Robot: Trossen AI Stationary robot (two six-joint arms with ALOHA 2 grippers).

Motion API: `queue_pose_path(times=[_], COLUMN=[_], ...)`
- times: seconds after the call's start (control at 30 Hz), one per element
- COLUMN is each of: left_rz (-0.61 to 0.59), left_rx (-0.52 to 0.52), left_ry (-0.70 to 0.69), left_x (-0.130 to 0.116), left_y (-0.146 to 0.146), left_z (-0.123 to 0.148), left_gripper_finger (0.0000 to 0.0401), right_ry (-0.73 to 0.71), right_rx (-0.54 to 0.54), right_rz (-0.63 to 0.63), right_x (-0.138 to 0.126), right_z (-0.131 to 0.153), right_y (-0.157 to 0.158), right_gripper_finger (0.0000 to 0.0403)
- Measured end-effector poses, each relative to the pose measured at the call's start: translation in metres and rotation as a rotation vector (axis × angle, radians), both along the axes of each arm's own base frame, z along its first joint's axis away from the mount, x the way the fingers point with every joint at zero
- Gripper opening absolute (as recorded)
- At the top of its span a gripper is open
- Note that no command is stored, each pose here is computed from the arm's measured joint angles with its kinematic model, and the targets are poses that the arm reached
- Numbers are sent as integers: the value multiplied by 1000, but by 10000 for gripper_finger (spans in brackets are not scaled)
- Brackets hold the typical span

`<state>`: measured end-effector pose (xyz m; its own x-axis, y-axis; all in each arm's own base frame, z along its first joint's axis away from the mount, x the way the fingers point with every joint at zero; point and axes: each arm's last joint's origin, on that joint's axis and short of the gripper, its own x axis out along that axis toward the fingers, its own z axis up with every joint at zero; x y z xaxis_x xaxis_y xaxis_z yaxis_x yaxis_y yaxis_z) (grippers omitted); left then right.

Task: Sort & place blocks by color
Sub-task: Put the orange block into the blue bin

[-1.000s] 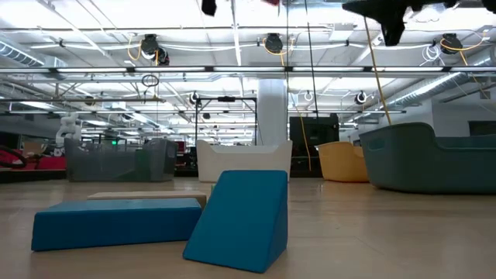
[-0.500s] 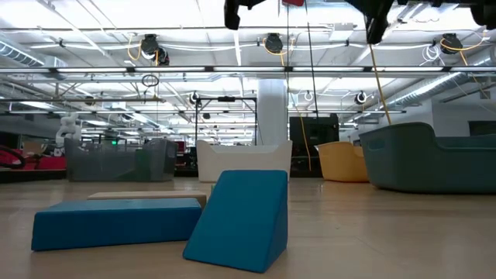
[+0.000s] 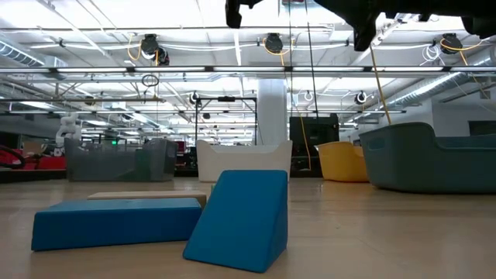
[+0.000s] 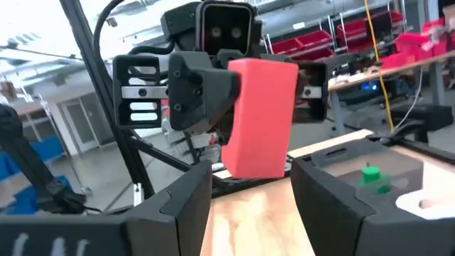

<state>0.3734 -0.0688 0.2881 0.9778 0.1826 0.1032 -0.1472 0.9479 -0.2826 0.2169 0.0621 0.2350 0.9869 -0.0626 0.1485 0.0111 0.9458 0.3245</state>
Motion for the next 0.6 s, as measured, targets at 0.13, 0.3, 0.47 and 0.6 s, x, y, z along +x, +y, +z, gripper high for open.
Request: queue_pose_path(times=[0.13, 0.3, 0.47, 0.6], left_rz=[-1, 3, 6, 7], left_rx=[4, 19, 55, 73], left_ry=[1, 5, 14, 24], left_x=[0, 0, 0, 0], left_y=[0, 0, 0, 0], left_z=[0, 0, 0, -1], left_gripper_finger=[137, 141, 144, 139], right_ry=[-4, -10, -8, -36], right_rx=[-57, -99, -96, -85], right_rz=[-10, -27, -45, -47], right_x=[2, 2, 3, 3], right_z=[-1, -1, -1, 2], right_y=[1, -1, -5, -5], right_gripper_finger=[185, 185, 185, 185])
